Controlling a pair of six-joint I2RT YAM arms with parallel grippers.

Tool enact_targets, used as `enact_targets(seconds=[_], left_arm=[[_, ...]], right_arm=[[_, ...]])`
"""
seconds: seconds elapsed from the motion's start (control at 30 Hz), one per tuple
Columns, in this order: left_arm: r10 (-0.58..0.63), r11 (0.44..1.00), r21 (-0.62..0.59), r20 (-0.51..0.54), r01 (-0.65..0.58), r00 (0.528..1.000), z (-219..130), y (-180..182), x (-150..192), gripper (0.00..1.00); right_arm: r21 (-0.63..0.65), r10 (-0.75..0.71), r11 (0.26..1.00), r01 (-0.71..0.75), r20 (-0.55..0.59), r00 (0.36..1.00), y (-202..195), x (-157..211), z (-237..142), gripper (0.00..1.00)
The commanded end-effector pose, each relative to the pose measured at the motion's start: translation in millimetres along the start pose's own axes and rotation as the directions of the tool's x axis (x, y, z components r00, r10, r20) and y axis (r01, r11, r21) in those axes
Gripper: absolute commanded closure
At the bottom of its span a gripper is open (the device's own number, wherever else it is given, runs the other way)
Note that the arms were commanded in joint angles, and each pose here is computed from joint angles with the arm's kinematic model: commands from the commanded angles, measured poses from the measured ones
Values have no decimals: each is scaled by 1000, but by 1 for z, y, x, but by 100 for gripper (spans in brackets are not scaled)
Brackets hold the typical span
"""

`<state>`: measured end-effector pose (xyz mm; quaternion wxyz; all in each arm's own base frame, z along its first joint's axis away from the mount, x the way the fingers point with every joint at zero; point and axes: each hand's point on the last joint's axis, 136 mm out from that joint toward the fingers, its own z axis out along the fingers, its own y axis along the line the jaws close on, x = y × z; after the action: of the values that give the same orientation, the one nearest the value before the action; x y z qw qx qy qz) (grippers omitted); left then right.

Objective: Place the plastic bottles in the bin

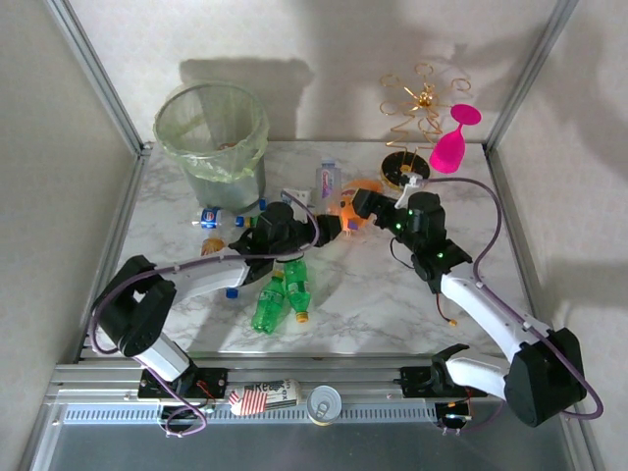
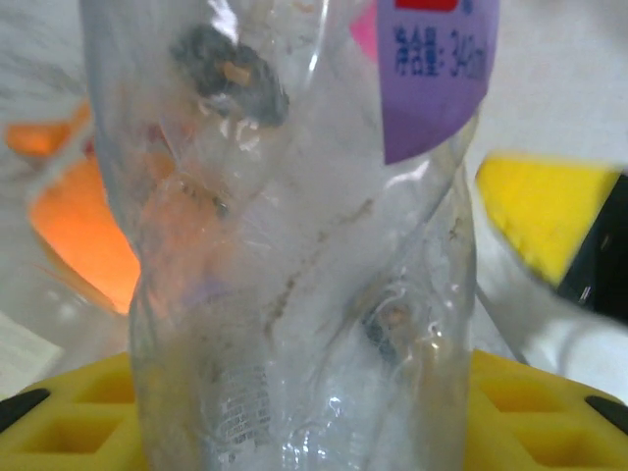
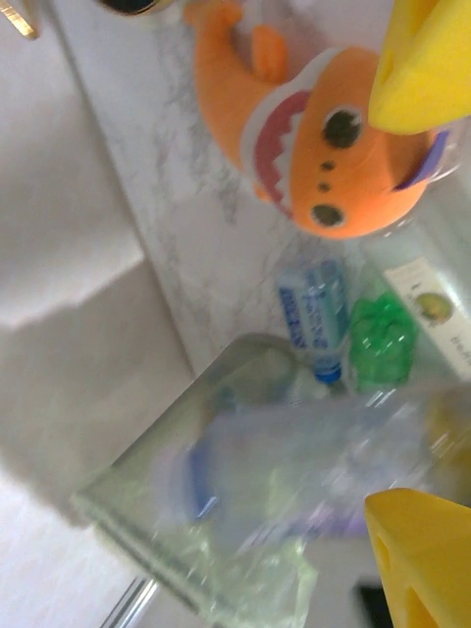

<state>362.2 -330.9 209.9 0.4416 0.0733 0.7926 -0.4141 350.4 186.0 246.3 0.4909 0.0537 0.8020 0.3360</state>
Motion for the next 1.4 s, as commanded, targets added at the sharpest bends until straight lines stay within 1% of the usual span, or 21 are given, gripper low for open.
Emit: enact_targets(seconds=[0.0, 0.2, 0.33, 0.4, 0.5, 0.63, 0.8, 0.93, 1.03, 1.07, 1.1, 1.2, 1.3, 1.37], left_arm=[[130, 989, -85, 102, -122, 986, -17, -4, -63, 51], [195, 960, -238, 187, -148, 963, -44, 17, -140, 51], [240, 911, -389, 227, -138, 944, -71, 40, -190, 49], [254, 883, -452, 240, -123, 937, -85, 52, -209, 49], [288, 827, -552, 257, -104, 923, -106, 76, -232, 49], [282, 765, -644, 297, -27, 912, -131, 125, -252, 50], [240, 719, -689, 362, 85, 901, -153, 178, -266, 50], [195, 703, -701, 352, 120, 915, -148, 208, -263, 50], [176, 686, -718, 325, 121, 929, -141, 222, -257, 48], [173, 683, -720, 320, 121, 931, -140, 223, -255, 47], [172, 680, -723, 318, 121, 932, -140, 225, -255, 44], [172, 682, -720, 326, 126, 930, -141, 223, -256, 31], [175, 701, -701, 348, 131, 921, -143, 215, -262, 16], [174, 719, -682, 362, 133, 916, -144, 206, -267, 10]], right_arm=[[25, 21, 999, -20, -40, 999, -15, 20, 3, 1], [-26, 64, 997, -67, -95, 993, -16, 42, 11, 1], [-61, 60, 996, -68, -124, 990, -10, 46, 17, 1], [-69, 55, 996, -64, -131, 990, -8, 46, 18, 1], [-71, 52, 996, -63, -138, 989, -8, 48, 20, 1], [-60, 49, 996, -59, -160, 986, -12, 54, 21, 1], [-41, 32, 998, -40, -183, 983, -16, 60, 19, 1], [-18, 30, 999, -34, -188, 982, -22, 63, 16, 1], [-16, 31, 999, -35, -187, 982, -22, 64, 15, 1], [-16, 31, 999, -35, -187, 982, -22, 64, 14, 1], [-16, 32, 999, -35, -187, 982, -22, 64, 14, 1], [-17, 35, 999, -39, -190, 981, -22, 65, 14, 1], [-24, 40, 999, -45, -192, 981, -21, 65, 15, 1], [-32, 43, 998, -51, -200, 979, -20, 67, 16, 1]])
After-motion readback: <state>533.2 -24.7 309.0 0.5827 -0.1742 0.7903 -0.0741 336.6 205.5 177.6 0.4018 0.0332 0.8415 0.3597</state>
